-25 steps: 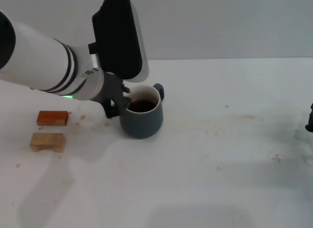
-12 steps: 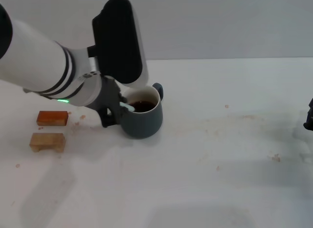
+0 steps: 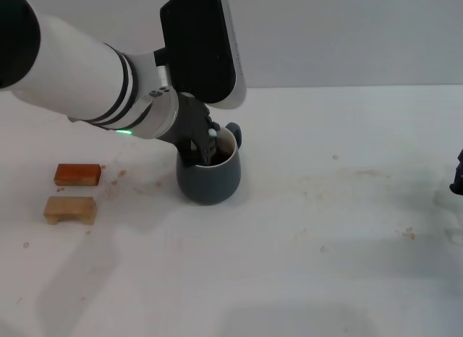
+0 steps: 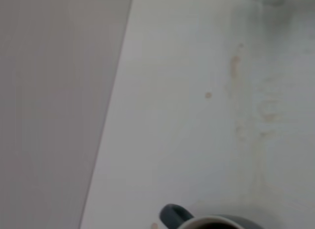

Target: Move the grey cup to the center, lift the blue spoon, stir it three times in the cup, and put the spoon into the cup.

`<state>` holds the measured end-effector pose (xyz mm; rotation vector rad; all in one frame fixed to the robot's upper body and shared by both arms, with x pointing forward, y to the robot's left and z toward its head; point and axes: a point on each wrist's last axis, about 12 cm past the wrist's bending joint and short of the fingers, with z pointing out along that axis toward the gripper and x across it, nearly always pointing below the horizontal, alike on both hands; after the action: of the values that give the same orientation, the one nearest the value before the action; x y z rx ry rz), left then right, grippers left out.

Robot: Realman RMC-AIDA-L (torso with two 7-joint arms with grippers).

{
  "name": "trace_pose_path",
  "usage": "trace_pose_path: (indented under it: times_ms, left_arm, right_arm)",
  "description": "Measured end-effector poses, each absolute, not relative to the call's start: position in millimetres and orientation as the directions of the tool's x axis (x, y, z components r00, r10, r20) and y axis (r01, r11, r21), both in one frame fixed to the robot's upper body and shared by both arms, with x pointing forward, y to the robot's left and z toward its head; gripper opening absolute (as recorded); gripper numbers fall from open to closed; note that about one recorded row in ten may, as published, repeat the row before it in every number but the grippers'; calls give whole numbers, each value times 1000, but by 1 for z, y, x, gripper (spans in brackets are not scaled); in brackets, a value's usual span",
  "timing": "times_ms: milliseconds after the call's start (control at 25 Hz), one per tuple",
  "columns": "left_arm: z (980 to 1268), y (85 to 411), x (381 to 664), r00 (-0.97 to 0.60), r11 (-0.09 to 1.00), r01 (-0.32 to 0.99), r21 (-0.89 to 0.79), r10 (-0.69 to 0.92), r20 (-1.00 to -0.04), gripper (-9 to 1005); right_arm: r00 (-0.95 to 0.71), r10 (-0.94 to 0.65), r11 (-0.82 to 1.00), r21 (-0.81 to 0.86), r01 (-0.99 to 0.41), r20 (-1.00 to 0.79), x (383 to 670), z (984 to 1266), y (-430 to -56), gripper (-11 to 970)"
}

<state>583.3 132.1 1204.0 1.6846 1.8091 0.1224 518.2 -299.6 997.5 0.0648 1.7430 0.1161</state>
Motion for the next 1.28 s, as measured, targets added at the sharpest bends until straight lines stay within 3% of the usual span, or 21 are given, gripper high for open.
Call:
trace_pose_path:
  times_ms: [360, 720, 1080, 1280]
  left_arm:
    - [1205, 147, 596, -10, 221, 827, 518, 925, -379, 141]
    - [1213, 154, 587, -34, 210, 837, 506, 942, -335, 141]
    - [1210, 142, 580, -6, 169, 861, 479, 946, -323, 141]
    - [1208, 127, 577, 49, 149, 861, 485, 927, -371, 141]
  right_arm:
    - [-178, 107, 994, 112, -16, -978, 517, 997, -301, 34]
    - [-172, 101, 994, 107, -25, -980, 521, 999, -301, 34]
    - [-173, 99, 994, 105, -26, -980, 521, 999, -302, 34]
    - [-175, 99, 994, 105, -23, -980, 520, 998, -302, 33]
